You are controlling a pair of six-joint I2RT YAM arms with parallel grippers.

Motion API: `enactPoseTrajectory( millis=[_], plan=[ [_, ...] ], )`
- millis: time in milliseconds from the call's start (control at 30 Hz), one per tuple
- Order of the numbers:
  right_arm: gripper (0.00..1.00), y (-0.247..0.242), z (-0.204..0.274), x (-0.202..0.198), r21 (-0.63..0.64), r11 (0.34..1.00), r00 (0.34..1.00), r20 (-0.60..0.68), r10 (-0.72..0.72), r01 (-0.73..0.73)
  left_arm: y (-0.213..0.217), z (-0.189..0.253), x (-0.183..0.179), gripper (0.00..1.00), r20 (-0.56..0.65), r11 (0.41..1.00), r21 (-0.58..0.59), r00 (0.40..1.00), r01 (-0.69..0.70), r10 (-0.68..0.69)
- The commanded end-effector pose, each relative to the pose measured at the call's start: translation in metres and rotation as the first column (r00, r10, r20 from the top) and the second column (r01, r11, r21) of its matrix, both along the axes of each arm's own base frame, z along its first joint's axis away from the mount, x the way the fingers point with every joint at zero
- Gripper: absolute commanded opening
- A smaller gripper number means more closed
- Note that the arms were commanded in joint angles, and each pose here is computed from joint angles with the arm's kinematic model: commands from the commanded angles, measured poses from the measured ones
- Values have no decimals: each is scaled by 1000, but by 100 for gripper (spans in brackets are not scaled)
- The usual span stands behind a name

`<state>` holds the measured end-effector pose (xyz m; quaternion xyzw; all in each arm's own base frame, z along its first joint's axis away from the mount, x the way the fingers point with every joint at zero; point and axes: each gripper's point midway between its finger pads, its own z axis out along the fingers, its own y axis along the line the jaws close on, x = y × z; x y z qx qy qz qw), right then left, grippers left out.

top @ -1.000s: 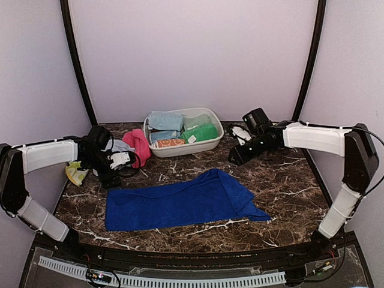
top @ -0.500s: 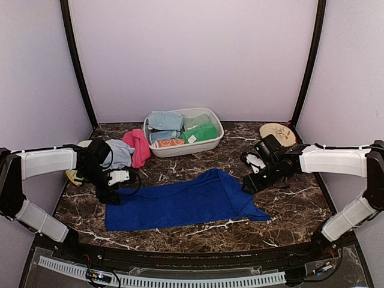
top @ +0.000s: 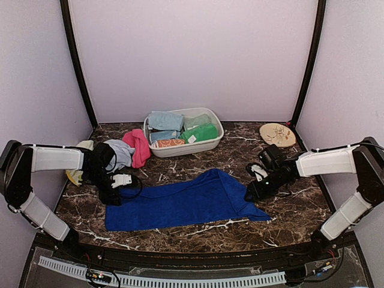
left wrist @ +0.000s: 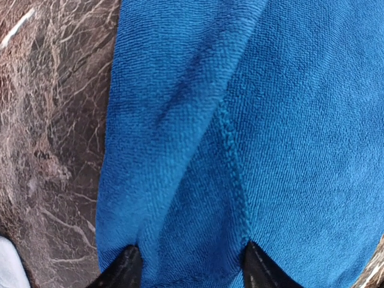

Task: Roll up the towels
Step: Pick up the towel from the center of the board.

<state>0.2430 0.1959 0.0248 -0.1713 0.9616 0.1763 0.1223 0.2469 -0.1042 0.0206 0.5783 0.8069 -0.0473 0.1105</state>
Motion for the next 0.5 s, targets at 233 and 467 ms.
enactPoseTrajectory(
  millis=[233,467],
  plan=[
    [29,4,11,13,179,982,998,0,-60,59,-9,11,6,23,-41,1000,-30,999,-8,7],
    [21,8,13,18,225,970,996,-2,-89,88,-13,22,3,19,-56,999,-50,998,-12,9]
  ],
)
